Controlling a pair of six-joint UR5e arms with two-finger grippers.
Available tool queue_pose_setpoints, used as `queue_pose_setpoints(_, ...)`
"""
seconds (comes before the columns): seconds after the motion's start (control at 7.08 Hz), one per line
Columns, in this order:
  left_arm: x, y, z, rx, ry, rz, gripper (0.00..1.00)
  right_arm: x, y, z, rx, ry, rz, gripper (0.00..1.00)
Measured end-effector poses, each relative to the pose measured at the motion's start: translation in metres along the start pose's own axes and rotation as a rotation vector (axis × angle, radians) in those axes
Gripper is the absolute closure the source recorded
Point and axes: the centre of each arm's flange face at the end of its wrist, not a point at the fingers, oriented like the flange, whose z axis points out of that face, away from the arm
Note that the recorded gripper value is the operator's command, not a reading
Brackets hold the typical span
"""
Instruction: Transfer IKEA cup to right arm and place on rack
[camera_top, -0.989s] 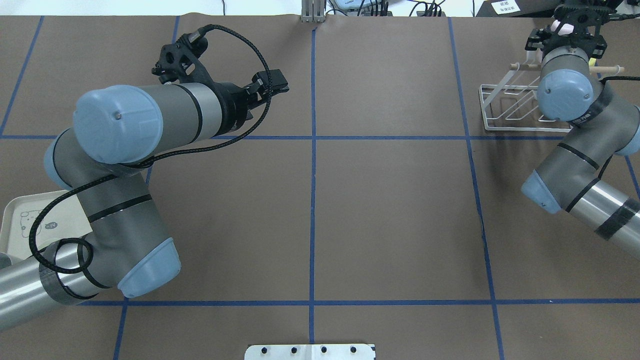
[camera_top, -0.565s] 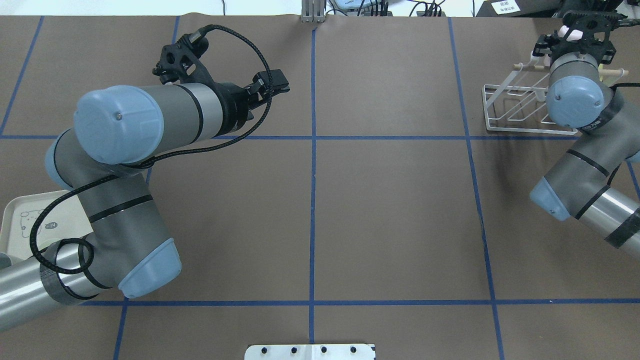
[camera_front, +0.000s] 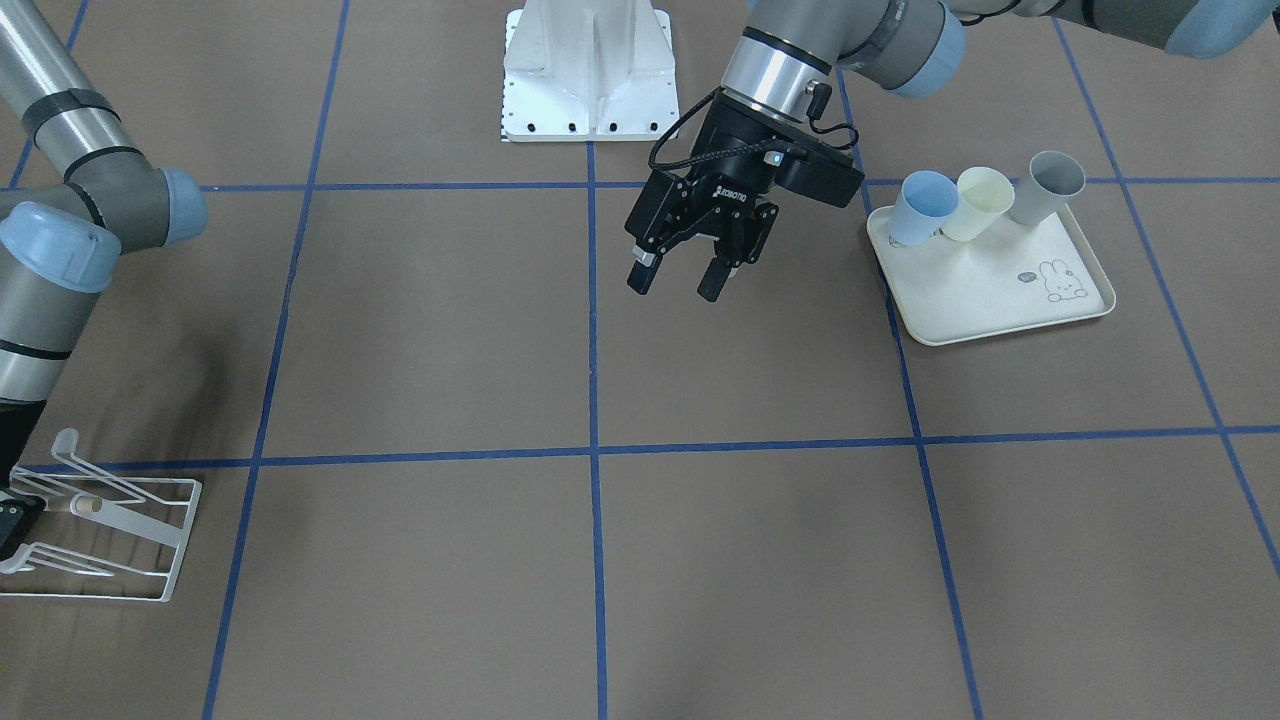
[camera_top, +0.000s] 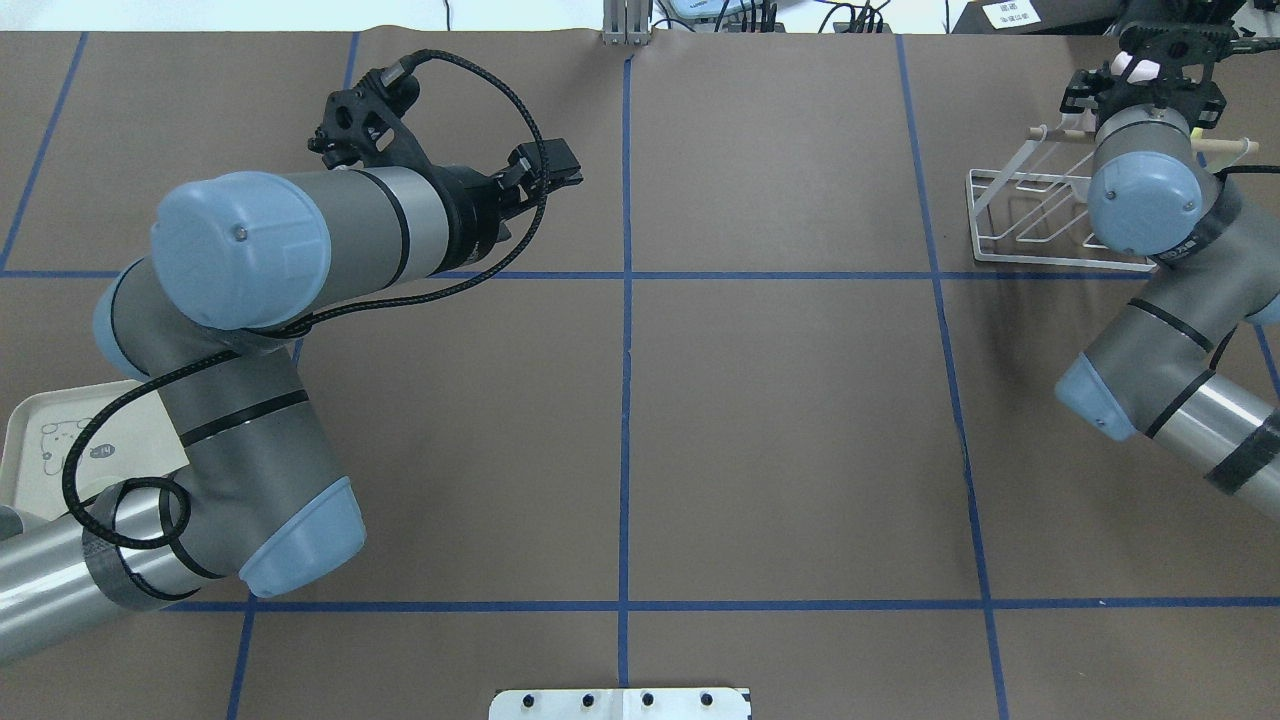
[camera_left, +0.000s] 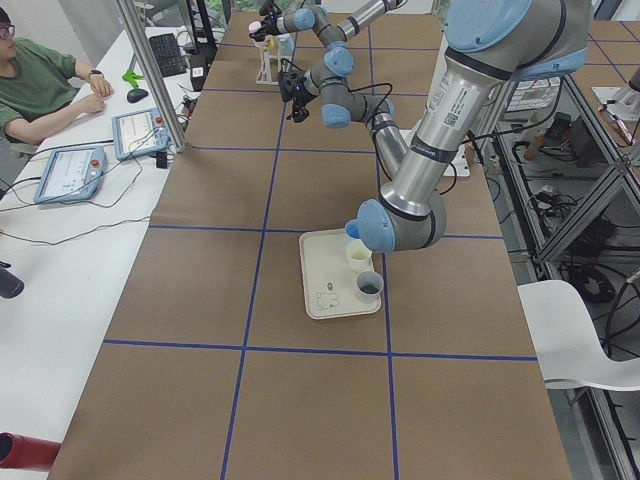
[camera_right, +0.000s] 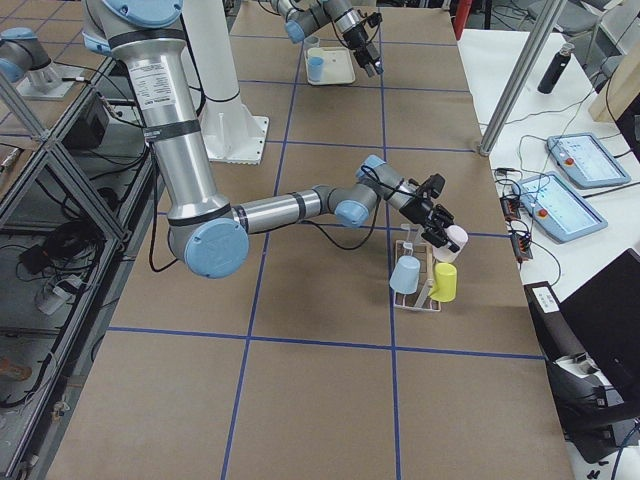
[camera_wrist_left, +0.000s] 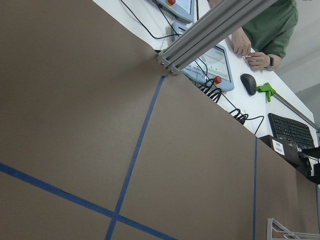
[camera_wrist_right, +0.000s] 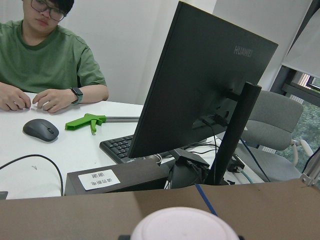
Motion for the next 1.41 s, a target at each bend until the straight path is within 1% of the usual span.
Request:
queue_pose_setpoints(0.28, 0.000, 0.000, 0.001, 0.000, -0.001, 0.000, 0.00, -0.001, 0.002, 0.000, -0.002, -0.001, -0.001, 1.00)
queue_pose_setpoints(0.42, 0.000, 0.000, 0.001, 0.000, -0.002, 0.000, 0.00, -0.001, 0.003, 0.000, -0.003, 0.000, -0.002, 0.33)
queue_pose_setpoints(0.56, 0.000, 0.000, 0.002, 0.000, -0.002, 0.000, 0.00, 0.001, 0.005, 0.001, -0.006, 0.003, -0.005, 0.00)
queue_pose_setpoints(1.13, 0.001, 0.000, 0.001, -0.001, 0.001, 0.000, 0.00, 0.006, 0.008, 0.002, -0.013, 0.005, -0.010, 0.00)
queue_pose_setpoints(1.27, 0.001, 0.000, 0.001, -0.001, 0.003, 0.000, 0.00, 0.005, 0.005, 0.001, -0.019, -0.005, -0.004, 0.00)
queue_pose_setpoints(1.41, 0.002, -0.002, -0.001, 0.002, 0.006, 0.000, 0.00, 0.004, -0.005, -0.003, -0.030, -0.040, 0.023, 0.00)
